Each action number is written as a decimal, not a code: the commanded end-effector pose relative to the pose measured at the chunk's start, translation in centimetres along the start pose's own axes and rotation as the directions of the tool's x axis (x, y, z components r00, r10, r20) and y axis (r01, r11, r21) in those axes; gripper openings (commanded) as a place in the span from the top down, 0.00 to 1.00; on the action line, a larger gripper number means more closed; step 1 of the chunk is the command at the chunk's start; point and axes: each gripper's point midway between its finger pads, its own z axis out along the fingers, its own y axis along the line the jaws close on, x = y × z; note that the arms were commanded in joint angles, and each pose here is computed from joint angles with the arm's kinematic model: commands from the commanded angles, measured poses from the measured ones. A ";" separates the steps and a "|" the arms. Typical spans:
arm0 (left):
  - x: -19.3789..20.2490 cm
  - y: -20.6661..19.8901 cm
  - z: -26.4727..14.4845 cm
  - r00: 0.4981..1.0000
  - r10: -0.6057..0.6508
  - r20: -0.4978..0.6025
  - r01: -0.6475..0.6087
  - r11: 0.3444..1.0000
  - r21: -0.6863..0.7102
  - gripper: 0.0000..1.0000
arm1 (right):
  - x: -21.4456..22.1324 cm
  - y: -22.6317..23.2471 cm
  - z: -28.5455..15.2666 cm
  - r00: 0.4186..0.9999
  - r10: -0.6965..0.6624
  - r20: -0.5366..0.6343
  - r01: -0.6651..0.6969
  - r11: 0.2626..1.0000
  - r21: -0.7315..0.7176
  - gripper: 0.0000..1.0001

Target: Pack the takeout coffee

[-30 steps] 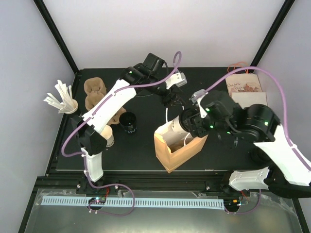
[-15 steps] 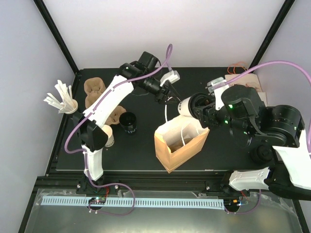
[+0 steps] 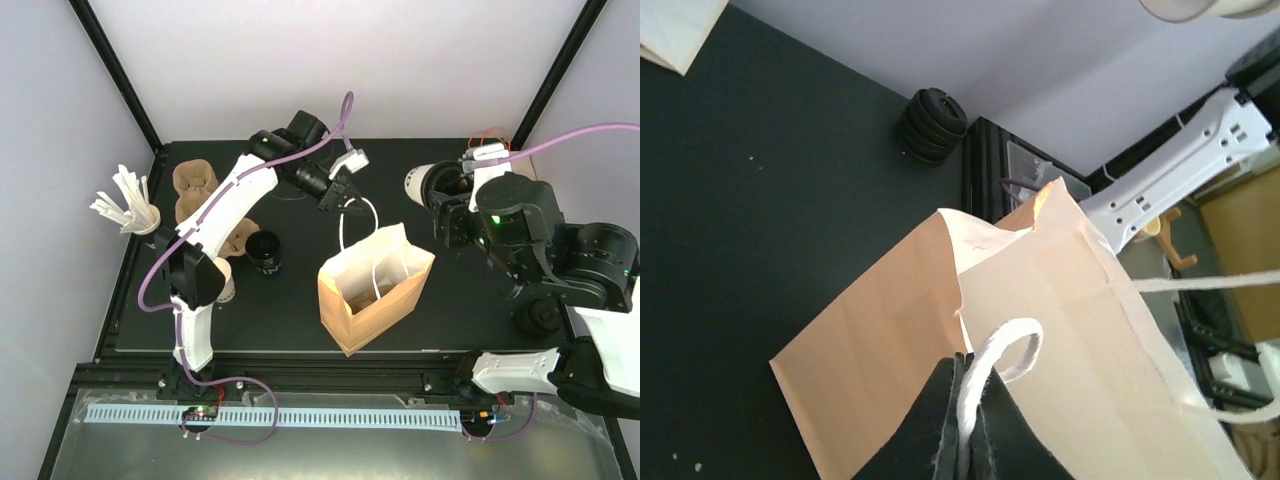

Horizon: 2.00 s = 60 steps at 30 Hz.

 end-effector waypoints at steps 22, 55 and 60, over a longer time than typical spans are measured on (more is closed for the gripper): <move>-0.5 2.5 -7.6 0.636 -0.522 0.569 0.694 0.709 -0.125 0.99 | -1.1 0.7 10.2 0.981 0.192 -0.042 -0.188 0.980 0.069 0.55; -5.5 -0.8 -16.9 0.899 0.153 0.411 0.137 0.792 -0.594 0.02 | 1.4 1.2 9.0 0.937 0.315 -0.149 -0.311 0.949 0.050 0.53; -5.5 1.2 -13.6 0.916 0.246 0.317 -0.056 0.861 -0.505 0.01 | 2.4 -0.8 7.7 0.933 0.333 -0.139 -0.317 0.940 0.128 0.53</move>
